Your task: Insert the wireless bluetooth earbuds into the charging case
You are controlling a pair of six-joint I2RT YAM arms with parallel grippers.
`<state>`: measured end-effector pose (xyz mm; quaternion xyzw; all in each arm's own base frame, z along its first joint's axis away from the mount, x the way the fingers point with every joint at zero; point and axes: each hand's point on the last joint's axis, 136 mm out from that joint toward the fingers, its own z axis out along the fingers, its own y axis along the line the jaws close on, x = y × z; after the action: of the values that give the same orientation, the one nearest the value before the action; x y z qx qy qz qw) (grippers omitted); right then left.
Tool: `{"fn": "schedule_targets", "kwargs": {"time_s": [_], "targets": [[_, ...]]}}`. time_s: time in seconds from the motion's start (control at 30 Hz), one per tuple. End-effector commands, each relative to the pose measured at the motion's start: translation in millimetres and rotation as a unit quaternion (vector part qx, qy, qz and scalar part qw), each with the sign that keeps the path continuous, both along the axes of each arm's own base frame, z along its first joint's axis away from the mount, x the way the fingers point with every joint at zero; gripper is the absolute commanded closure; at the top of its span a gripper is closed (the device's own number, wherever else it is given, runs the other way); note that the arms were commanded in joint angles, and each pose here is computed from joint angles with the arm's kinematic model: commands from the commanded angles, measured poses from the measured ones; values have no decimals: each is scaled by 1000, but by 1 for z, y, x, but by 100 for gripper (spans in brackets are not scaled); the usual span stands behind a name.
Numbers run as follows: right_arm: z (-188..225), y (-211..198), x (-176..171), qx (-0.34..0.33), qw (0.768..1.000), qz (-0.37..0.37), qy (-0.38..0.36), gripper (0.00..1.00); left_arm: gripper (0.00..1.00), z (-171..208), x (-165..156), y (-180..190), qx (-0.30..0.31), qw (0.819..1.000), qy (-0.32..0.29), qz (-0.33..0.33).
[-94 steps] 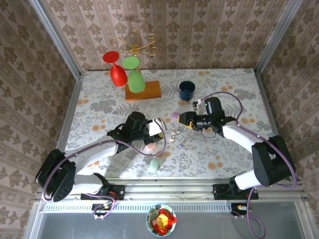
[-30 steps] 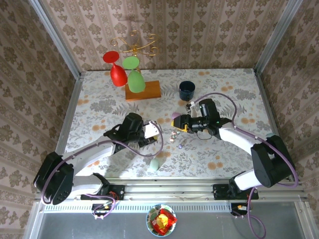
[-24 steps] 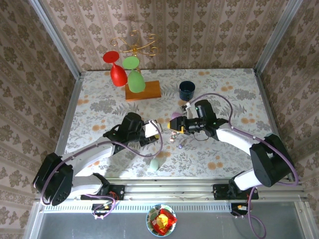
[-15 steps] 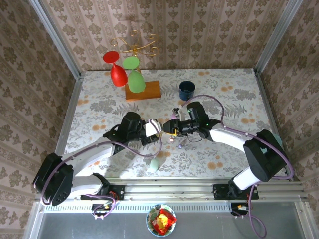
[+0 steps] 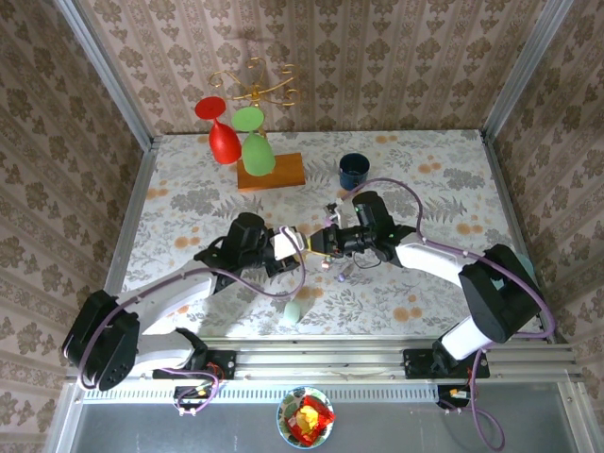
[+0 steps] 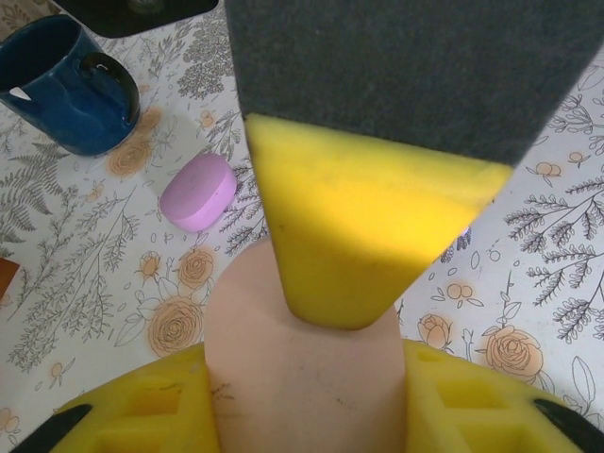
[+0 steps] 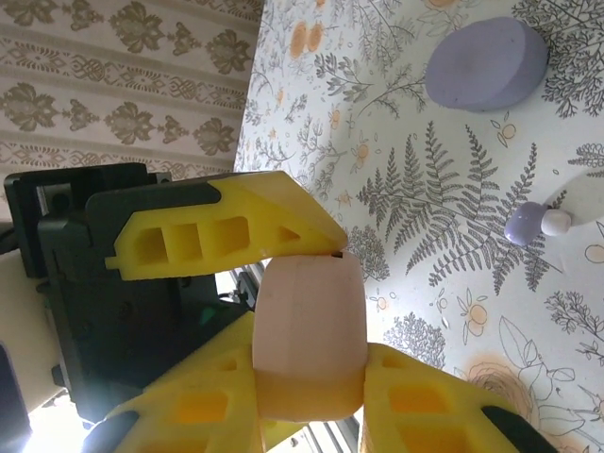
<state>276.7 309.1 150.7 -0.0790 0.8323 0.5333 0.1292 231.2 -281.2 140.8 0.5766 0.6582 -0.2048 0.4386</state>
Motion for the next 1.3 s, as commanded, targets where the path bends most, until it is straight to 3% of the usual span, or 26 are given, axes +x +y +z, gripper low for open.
{"fn": "schedule_targets", "kwargs": {"time_s": [0.0,0.13,0.3,0.5,0.77,1.03,1.27], "targets": [[13,-1,11,8,1000,-14,-16,80,43,15,-4,1,-34,999,-11,-6],[29,-9,17,37,999,-31,-18,80,16,33,7,8,-101,994,-29,23],[66,-12,23,137,990,-26,-18,82,7,60,10,16,-204,976,-63,41],[102,-15,27,226,974,-24,-6,83,6,83,20,34,-279,955,-87,58],[129,-15,24,296,954,-17,28,89,5,109,21,31,-346,934,-91,9],[137,-11,10,305,952,-4,39,93,10,123,22,12,-358,928,-83,-59],[145,-10,1,309,950,8,35,93,22,131,18,-1,-358,925,-84,-98]]}}
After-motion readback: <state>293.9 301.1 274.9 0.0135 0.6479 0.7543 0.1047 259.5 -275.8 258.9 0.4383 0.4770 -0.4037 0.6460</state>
